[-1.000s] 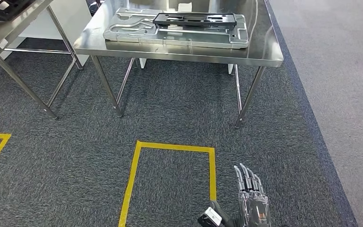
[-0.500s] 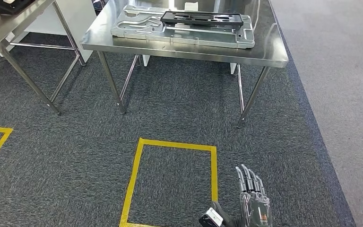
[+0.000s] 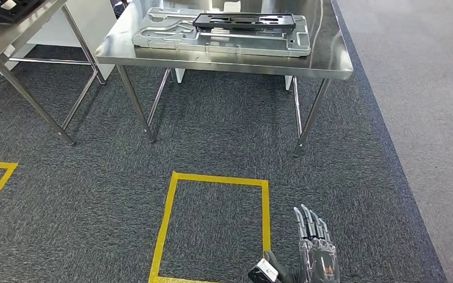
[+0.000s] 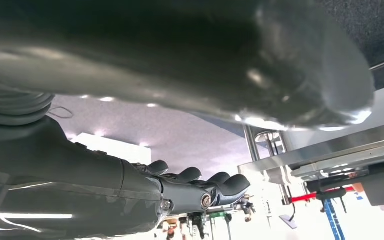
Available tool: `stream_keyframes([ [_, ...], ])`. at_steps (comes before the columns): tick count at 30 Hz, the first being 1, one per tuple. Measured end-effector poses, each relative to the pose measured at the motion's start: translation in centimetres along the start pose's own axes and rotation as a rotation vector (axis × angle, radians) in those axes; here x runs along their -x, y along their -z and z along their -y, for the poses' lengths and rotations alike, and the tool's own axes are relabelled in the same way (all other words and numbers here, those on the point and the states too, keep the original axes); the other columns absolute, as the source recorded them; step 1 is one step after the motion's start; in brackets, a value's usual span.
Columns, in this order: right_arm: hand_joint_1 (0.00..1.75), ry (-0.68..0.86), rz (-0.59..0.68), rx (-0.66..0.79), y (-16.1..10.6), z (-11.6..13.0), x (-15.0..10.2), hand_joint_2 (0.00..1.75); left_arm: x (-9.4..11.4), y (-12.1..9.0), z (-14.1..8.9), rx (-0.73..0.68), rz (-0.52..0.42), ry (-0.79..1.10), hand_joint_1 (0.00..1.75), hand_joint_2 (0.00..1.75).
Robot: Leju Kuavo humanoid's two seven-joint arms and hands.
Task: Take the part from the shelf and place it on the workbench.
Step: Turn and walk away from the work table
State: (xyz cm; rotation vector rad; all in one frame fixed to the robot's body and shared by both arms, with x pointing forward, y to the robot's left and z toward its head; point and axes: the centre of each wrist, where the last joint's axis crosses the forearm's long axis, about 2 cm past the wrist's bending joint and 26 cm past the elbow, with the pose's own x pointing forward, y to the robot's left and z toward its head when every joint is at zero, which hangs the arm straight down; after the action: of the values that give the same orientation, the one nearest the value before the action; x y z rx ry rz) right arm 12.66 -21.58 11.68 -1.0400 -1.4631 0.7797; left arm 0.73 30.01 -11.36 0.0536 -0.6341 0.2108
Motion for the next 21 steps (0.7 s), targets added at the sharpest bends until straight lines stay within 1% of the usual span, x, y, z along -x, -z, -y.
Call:
stream_keyframes([
  [21,0.0,-0.002,-0.002,0.001,-0.02,0.04,0.07,0.0,-0.08,0.06,0.22,0.003,0.002,-0.003,0.0,0.0],
])
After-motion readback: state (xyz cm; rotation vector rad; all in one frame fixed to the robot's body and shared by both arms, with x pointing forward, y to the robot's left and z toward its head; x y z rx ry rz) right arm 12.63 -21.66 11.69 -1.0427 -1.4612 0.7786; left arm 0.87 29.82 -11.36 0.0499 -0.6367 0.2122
